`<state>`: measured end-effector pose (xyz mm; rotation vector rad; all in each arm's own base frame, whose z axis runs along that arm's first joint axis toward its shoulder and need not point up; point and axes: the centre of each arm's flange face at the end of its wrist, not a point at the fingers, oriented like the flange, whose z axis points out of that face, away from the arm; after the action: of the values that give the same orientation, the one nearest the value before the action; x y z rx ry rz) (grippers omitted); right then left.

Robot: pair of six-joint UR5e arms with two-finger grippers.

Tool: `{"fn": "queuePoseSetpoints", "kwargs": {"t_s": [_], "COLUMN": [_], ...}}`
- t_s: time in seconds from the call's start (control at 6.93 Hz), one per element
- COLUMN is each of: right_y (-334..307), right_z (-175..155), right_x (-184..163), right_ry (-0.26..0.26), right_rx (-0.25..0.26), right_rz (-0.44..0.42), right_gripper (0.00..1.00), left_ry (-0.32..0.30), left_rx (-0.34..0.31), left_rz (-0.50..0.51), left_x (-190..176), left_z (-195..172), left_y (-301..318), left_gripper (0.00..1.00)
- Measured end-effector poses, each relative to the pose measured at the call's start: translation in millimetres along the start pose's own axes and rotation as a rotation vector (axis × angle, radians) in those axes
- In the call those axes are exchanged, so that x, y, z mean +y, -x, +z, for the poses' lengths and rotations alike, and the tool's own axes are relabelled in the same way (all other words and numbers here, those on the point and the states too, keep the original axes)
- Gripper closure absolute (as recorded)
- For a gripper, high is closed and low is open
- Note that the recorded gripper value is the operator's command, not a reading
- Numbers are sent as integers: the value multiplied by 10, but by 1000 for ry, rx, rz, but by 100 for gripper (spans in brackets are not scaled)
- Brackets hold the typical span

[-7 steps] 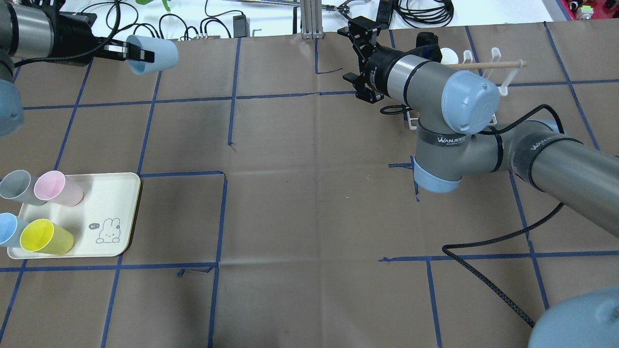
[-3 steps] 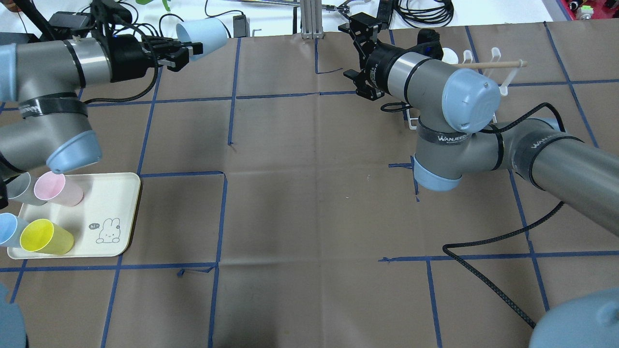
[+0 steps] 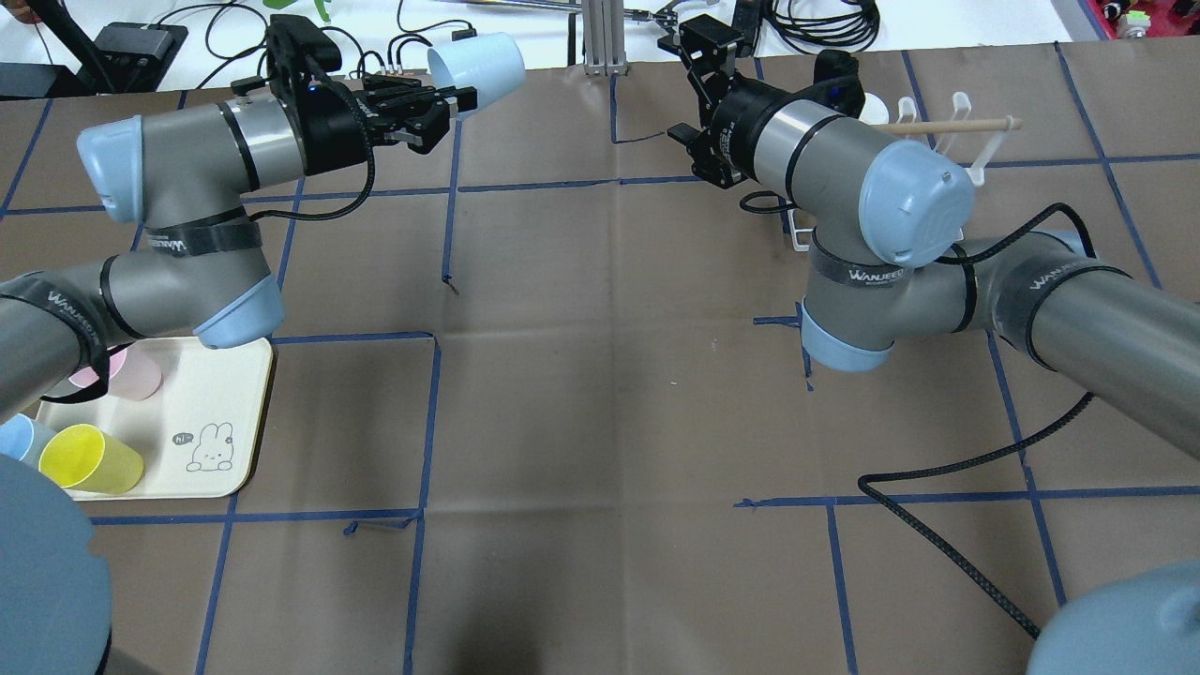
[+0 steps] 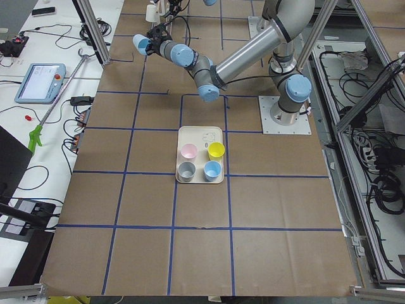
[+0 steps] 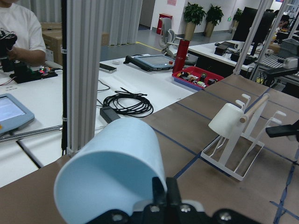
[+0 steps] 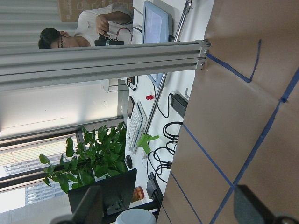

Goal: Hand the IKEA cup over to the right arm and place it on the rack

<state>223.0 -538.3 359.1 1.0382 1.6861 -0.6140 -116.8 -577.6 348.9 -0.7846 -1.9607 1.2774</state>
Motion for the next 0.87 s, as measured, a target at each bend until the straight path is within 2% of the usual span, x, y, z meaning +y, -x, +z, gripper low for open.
{"fn": "queuePoseSetpoints", "kwargs": {"t_s": [0.29,0.58,0.87], "right_y": [-8,-17,-111], "right_z": [6,55,163], "right_x": [10,114,279], "right_ry": [5,27,63], "right_rx": [-5,1,20], "right_rz": [4,-2,-5], "right_gripper": [0,0,0], "left_ry": [-33,-29,-29], "left_rx": [-21,-59,-64], "left_rz": [-21,-30,-42], "left_x": [126,276,301], "left_z": [182,330,370], "left_y": [-447,-757,-854], "left_gripper": [100,100,100]}}
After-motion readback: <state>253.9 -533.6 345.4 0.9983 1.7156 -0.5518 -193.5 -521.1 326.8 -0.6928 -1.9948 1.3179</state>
